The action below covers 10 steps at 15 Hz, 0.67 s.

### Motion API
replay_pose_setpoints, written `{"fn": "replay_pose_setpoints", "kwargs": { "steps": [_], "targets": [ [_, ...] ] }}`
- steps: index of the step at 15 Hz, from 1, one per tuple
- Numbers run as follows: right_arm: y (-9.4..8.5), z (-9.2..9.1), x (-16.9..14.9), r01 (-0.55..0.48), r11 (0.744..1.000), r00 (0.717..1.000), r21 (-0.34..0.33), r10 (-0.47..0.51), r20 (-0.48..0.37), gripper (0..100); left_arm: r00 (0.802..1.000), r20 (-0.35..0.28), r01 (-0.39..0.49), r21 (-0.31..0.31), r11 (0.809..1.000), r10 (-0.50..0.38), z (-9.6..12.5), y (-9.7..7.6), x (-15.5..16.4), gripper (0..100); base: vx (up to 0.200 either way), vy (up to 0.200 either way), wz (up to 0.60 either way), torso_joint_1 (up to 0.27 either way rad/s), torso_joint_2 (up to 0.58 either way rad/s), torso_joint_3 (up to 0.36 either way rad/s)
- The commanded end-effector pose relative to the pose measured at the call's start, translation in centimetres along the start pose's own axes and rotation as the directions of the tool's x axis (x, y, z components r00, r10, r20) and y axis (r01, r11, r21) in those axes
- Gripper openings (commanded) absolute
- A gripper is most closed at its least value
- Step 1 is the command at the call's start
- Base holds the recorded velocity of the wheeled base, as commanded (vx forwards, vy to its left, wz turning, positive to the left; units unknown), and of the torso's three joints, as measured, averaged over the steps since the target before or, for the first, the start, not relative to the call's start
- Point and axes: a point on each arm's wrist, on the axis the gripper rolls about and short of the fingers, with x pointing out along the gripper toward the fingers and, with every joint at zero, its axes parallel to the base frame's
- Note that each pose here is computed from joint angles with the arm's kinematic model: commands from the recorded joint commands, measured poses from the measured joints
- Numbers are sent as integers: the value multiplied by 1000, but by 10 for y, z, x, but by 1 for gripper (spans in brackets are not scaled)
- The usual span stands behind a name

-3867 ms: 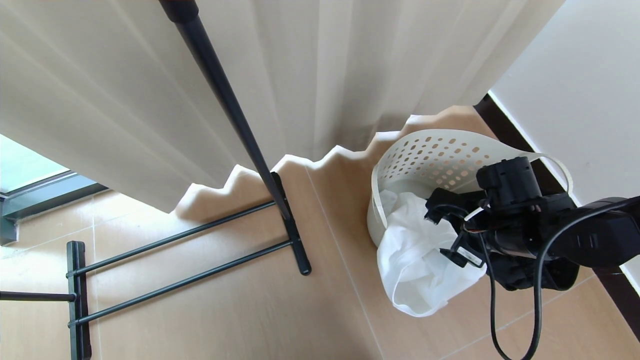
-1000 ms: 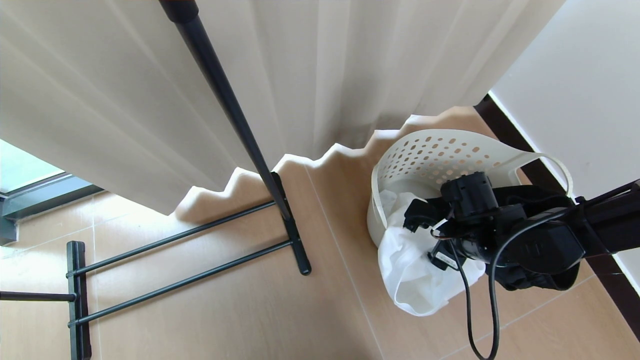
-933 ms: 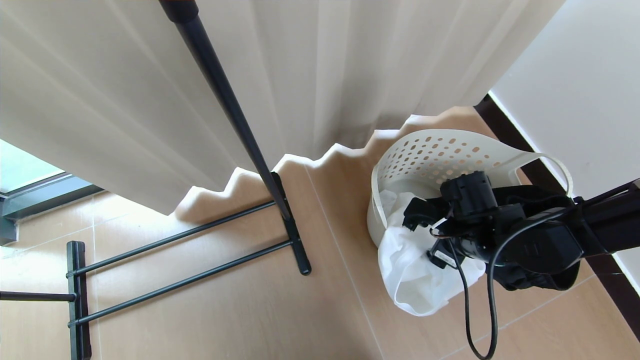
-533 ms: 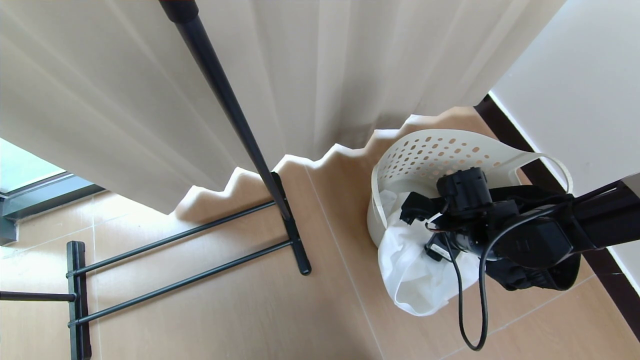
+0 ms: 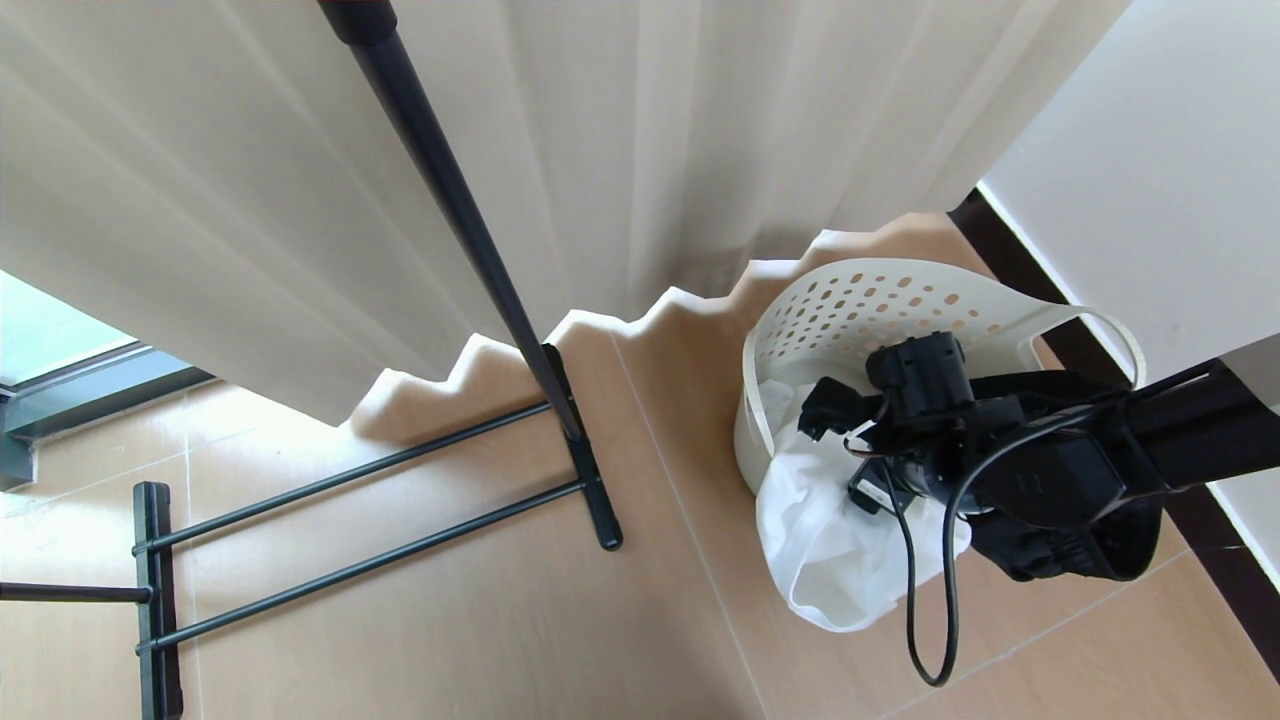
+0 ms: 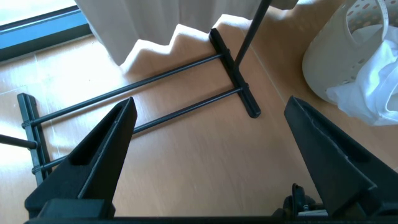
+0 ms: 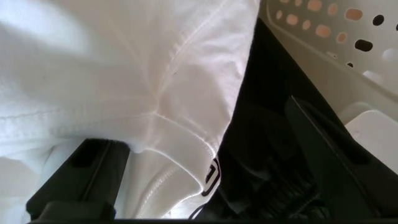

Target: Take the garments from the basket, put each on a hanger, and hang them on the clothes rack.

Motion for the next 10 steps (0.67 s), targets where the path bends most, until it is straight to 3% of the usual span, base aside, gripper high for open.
{"fn": "replay_pose_setpoints", "kwargs": {
  "steps": [1, 2, 7, 10],
  "targets": [
    [2, 1, 3, -2, 1000, 1000, -2, 2, -4, 100, 1000, 0, 0, 0, 1000, 0, 0, 0, 0, 100, 0, 0, 0, 0, 0, 0],
    [2, 1, 3, -1, 1000, 1000, 0, 1, -3, 0, 1000, 0, 0, 0, 1000, 0, 0, 0, 0, 100, 0, 0, 0, 0, 0, 0],
    [4, 1, 6, -6, 1000, 1000, -3, 6, -9, 0, 1000, 0, 0, 0, 1000, 0, 0, 0, 0, 100, 0, 0, 0, 0, 0, 0],
    [-6, 3, -7, 12, 999, 1000, 33, -13, 20, 0, 1000, 0, 0, 0, 1000, 0, 0, 0, 0, 100, 0, 0, 0, 0, 0, 0]
  ]
}}
